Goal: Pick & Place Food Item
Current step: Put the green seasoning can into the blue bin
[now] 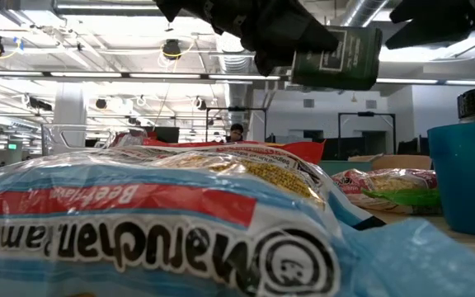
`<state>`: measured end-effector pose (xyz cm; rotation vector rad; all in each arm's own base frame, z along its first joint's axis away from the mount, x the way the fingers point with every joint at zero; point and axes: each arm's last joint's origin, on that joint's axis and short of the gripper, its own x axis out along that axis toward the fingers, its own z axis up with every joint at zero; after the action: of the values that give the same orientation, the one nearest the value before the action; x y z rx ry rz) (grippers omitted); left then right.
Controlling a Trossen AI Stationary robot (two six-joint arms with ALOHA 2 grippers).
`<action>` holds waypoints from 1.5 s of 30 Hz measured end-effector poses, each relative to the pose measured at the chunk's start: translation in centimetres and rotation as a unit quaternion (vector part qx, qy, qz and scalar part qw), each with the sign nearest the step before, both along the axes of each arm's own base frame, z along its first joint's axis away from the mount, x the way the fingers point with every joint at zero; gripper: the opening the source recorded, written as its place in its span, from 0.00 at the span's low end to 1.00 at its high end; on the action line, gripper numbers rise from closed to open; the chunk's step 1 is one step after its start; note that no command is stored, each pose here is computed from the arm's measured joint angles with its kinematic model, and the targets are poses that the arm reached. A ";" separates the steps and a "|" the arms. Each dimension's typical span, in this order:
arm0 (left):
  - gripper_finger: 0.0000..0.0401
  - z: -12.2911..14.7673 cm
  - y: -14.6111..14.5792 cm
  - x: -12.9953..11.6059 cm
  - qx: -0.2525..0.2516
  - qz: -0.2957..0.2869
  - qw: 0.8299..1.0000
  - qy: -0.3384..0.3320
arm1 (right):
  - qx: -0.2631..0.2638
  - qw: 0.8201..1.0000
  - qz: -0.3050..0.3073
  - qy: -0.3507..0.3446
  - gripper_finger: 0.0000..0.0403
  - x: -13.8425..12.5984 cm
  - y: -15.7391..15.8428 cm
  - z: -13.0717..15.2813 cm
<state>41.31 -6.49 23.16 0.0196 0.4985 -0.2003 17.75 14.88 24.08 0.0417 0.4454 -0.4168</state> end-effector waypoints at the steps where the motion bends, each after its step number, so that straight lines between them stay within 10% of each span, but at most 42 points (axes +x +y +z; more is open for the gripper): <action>1: 0.35 0.1 0.0 0.0 -0.001 -0.001 1.000 -0.004 | 0.002 1.000 -0.001 -0.003 0.81 0.1 0.1 -0.1; 30: 0.34 2.2 -0.8 0.7 -0.052 -0.072 0.989 -0.115 | 0.043 0.995 0.058 -0.066 0.80 1.5 1.9 1.4; 45: 0.33 2.8 -0.8 0.8 -0.063 -0.070 0.985 -0.142 | 0.050 0.994 0.051 -0.083 0.63 1.6 2.0 1.7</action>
<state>42.14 -7.25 25.94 -0.0394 0.1986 -0.3604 19.36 16.86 25.76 0.1495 0.3030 -0.2876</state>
